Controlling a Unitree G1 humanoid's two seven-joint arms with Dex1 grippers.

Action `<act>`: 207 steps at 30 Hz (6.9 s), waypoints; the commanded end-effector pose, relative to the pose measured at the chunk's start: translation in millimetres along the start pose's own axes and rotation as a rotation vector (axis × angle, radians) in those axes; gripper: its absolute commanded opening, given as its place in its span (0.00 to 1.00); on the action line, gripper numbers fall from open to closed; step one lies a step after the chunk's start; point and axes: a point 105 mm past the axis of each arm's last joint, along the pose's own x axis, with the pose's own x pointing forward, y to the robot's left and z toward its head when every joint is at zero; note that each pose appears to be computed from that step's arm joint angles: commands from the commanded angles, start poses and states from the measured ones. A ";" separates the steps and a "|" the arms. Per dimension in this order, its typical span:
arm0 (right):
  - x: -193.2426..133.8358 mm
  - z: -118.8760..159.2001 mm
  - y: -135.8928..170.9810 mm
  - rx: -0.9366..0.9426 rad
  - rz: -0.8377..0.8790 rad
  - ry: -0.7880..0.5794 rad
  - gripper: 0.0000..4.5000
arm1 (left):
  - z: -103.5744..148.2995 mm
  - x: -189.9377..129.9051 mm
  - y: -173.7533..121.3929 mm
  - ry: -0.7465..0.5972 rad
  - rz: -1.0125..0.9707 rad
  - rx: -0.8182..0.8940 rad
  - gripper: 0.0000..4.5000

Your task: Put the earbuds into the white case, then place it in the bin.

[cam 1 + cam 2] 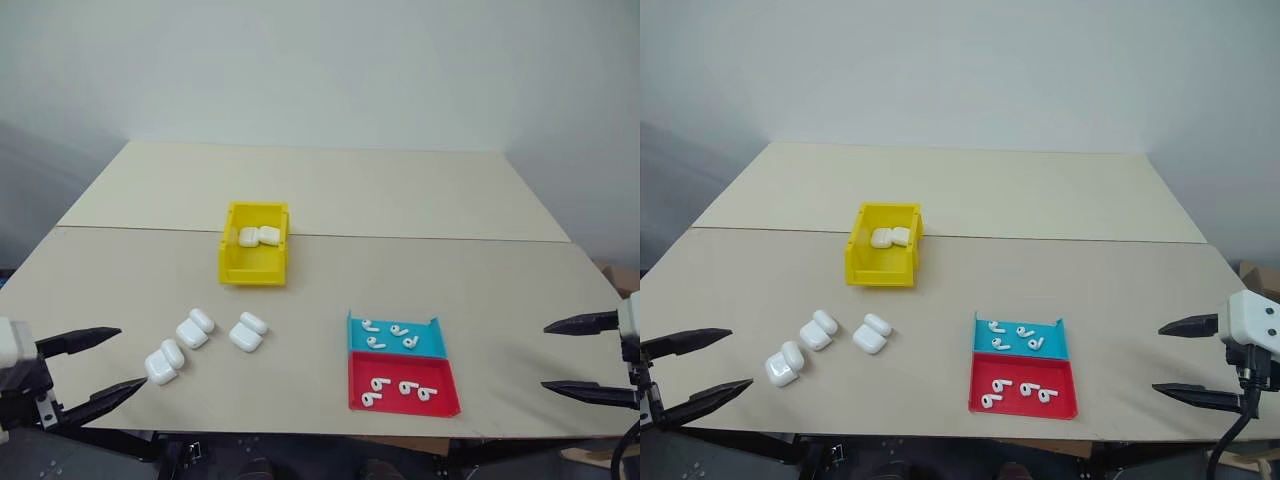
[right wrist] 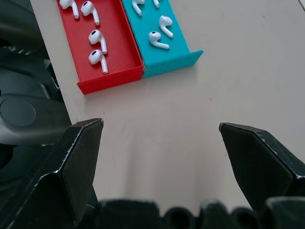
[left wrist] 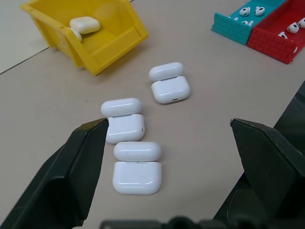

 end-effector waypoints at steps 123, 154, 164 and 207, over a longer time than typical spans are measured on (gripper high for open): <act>100.0 72.1 50.1 -0.404 0.245 0.354 0.80 | 19.7 148.1 -53.2 -0.659 -0.165 0.046 0.61; 146.0 46.7 55.1 -0.460 0.352 0.424 0.59 | 23.3 150.2 -68.8 -0.614 -0.309 0.011 0.61; 152.5 43.6 54.5 -0.458 0.358 0.424 0.59 | 23.2 149.8 -70.3 -0.599 -0.299 0.011 0.61; 159.1 39.3 51.0 -0.513 0.354 0.433 0.34 | 22.3 153.9 -65.2 -0.569 -0.248 0.024 0.61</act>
